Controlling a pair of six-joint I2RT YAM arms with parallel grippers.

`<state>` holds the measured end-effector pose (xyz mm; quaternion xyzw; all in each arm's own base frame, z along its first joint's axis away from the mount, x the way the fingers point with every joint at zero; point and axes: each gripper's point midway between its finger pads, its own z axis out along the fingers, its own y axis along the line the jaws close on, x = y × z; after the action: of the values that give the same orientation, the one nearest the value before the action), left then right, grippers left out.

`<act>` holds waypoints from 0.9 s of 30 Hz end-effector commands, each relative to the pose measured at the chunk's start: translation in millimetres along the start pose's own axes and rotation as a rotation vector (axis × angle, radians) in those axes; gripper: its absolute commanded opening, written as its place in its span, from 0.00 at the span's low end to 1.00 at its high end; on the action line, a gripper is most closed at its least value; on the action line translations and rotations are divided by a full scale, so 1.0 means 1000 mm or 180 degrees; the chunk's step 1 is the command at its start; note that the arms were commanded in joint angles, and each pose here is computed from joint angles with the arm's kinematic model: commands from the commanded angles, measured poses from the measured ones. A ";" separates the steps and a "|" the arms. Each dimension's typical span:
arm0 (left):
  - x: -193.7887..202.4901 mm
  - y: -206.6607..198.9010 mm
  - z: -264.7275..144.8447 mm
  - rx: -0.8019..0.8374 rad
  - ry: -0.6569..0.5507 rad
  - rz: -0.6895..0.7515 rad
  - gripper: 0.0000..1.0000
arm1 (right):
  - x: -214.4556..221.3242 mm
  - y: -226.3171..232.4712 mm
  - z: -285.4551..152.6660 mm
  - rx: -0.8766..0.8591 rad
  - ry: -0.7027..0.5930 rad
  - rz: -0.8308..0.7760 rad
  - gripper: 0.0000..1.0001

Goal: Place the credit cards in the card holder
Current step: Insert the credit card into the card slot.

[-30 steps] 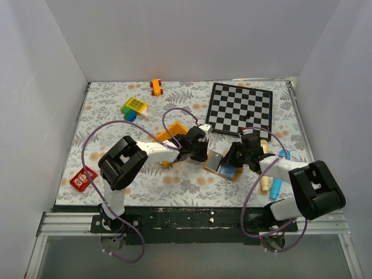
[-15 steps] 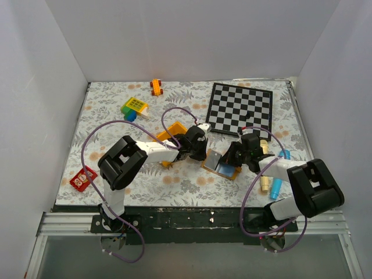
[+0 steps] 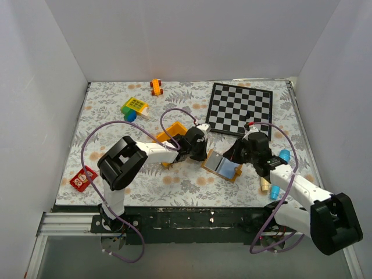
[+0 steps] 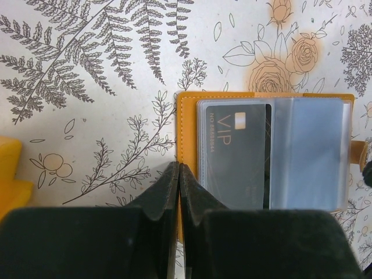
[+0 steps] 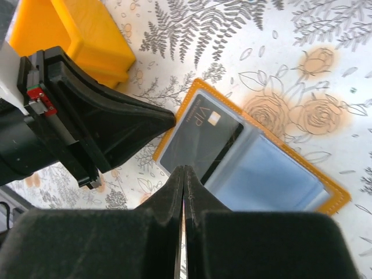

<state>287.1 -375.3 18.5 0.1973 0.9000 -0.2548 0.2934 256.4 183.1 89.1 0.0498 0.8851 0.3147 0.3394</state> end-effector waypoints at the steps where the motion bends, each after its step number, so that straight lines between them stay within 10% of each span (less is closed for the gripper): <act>1: 0.062 0.013 -0.011 -0.0124 0.0596 -0.0062 0.00 | -0.011 -0.011 -0.012 0.0282 -0.0096 -0.0046 0.05; 20: 0.101 -0.025 -0.036 -0.0010 0.0792 -0.0098 0.01 | -0.008 -0.041 -0.032 0.0689 -0.0128 0.0023 0.15; 27: 0.081 -0.005 -0.052 -0.0473 0.0584 -0.0060 0.20 | -0.010 -0.047 -0.037 0.0727 -0.0172 0.0048 0.21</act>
<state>206.7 -377.6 19.8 0.1966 0.9134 -0.2687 0.2343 240.3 129.5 80.4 0.1020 0.9094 0.2216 0.3368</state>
